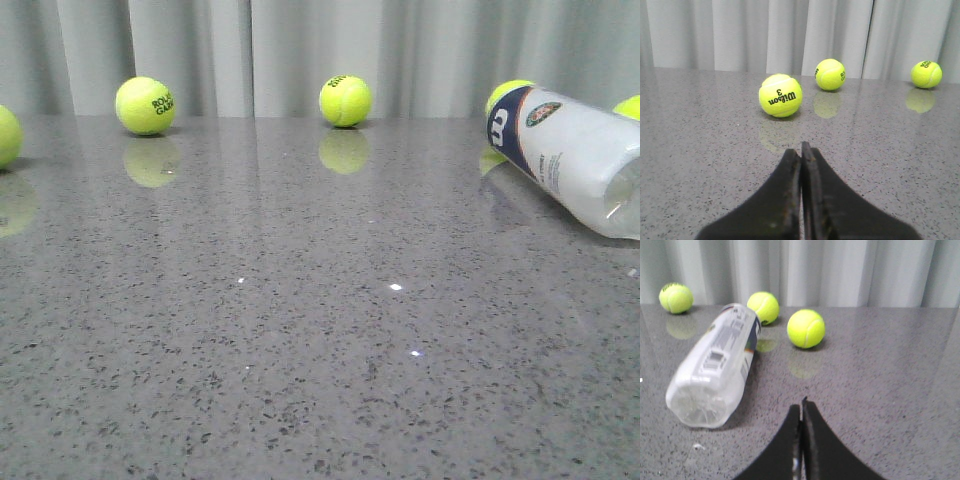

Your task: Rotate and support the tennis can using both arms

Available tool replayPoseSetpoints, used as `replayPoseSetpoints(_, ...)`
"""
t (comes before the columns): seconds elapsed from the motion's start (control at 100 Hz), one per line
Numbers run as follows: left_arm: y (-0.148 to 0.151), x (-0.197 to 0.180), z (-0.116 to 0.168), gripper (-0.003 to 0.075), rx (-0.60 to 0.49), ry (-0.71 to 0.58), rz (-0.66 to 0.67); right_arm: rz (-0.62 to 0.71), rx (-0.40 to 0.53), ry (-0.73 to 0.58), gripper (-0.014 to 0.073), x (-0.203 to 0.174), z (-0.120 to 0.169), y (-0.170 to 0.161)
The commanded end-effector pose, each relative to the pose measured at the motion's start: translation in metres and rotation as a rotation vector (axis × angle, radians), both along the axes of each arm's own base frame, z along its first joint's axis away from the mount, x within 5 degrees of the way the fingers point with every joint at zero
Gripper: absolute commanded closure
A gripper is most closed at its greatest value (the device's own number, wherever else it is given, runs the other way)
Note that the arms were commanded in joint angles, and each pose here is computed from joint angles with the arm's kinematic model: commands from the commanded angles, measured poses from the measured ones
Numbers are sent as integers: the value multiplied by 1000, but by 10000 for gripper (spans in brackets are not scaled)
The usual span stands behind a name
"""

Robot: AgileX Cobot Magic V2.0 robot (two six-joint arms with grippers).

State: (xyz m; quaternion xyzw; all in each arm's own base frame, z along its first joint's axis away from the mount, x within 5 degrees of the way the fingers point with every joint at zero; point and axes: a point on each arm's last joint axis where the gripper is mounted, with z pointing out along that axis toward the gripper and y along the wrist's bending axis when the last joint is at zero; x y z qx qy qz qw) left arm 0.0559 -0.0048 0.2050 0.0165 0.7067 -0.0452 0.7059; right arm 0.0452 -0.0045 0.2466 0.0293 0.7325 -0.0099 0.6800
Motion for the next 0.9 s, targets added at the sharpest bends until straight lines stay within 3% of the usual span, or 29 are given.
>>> replayPoseSetpoints(0.0, 0, -1, -7, 739, -21, -64, -4, -11, -4, 3, 656, 0, 28, -1)
replayPoseSetpoints(0.25, 0, -1, -7, 739, -21, -64, -4, -25, 5, 236, 655, 23, 37, -2)
replayPoseSetpoints(0.32, 0, -1, -7, 739, -21, -64, -4, -26, 5, 277, 616, 31, 41, -3)
replayPoseSetpoints(0.39, 0, -1, -7, 739, -21, -64, -4, -26, 5, 298, 490, 38, 46, -3)
replayPoseSetpoints(0.51, 0, -1, -7, 739, -21, -64, -4, -28, 6, 326, 99, 50, 59, -3)
replayPoseSetpoints(0.59, 0, -1, -7, 739, -21, -64, -4, -29, 7, 364, -70, 58, 67, -3)
replayPoseSetpoints(0.89, 0, -1, -7, 739, -21, -64, -4, 81, 94, 534, -38, 108, 117, 15)
